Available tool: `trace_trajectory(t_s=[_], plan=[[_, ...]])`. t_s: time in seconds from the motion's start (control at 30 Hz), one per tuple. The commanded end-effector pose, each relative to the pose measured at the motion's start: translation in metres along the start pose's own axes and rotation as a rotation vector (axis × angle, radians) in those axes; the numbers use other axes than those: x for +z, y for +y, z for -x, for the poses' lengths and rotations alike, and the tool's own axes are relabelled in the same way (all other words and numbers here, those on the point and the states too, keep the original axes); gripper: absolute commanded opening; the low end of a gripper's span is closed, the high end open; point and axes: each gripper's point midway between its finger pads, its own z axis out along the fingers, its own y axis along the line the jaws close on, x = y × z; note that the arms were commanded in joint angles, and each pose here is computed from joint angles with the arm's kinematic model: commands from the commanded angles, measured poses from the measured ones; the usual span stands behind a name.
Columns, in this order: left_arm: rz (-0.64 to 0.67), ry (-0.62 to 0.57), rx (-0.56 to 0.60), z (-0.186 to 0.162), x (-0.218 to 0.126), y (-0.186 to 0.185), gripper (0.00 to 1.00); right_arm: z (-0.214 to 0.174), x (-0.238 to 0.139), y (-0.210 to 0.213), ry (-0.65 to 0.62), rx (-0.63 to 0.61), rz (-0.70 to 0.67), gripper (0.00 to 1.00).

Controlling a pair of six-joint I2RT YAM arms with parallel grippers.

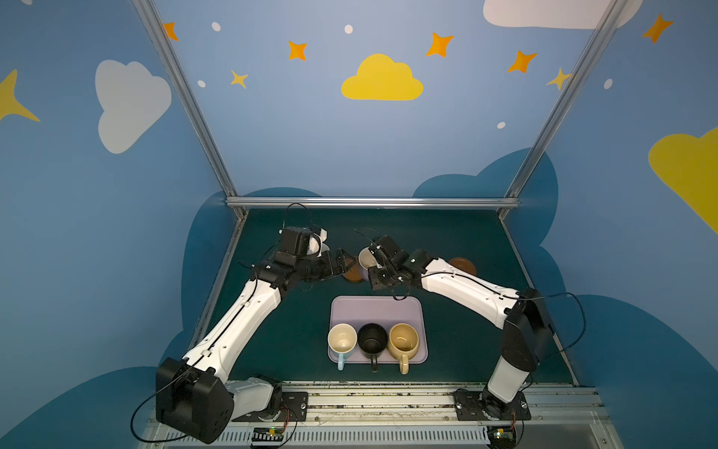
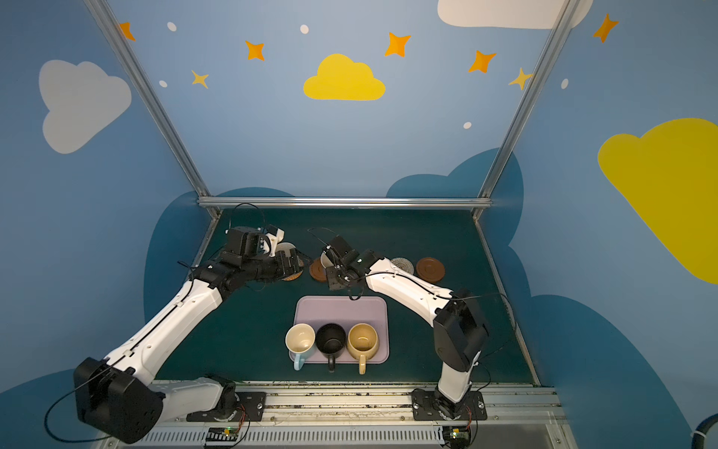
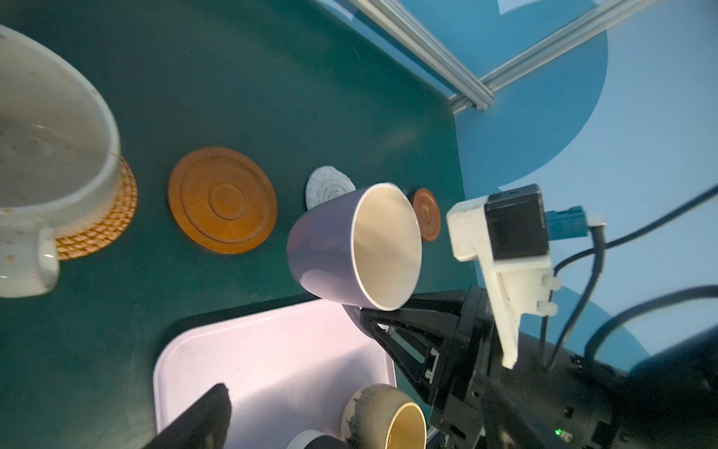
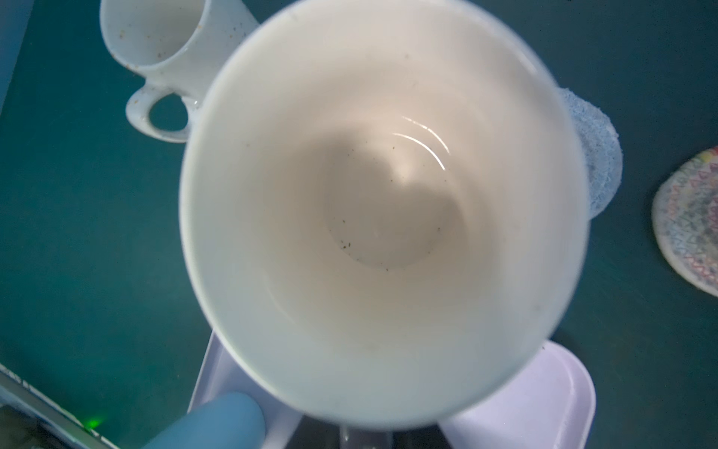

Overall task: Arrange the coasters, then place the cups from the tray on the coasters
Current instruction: 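Lift the cream mug with the right gripper toward the coaster row, then lower the held mug onto the wooden coaster beside the speckled mug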

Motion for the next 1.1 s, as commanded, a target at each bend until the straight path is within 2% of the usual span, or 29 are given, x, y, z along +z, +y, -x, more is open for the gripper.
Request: trace_trajectory(t_s=[0.0,0.57,0.73,1.07], plan=[[0.003,-0.034,0.001,0.013,-0.006,0.001,0.99,0.029,-0.010,0.005,-0.050,0.022,0.010,0.00],[0.068,-0.050,-0.045,0.023,-0.001,0.031,0.99,0.059,0.025,0.020,0.023,0.165,-0.077,0.00],[0.078,-0.038,-0.055,0.017,0.001,0.038,0.99,0.058,0.044,0.029,0.051,0.176,-0.048,0.00],[0.100,-0.013,-0.079,0.001,0.004,0.050,0.99,0.059,0.071,0.032,0.075,0.195,-0.074,0.00]])
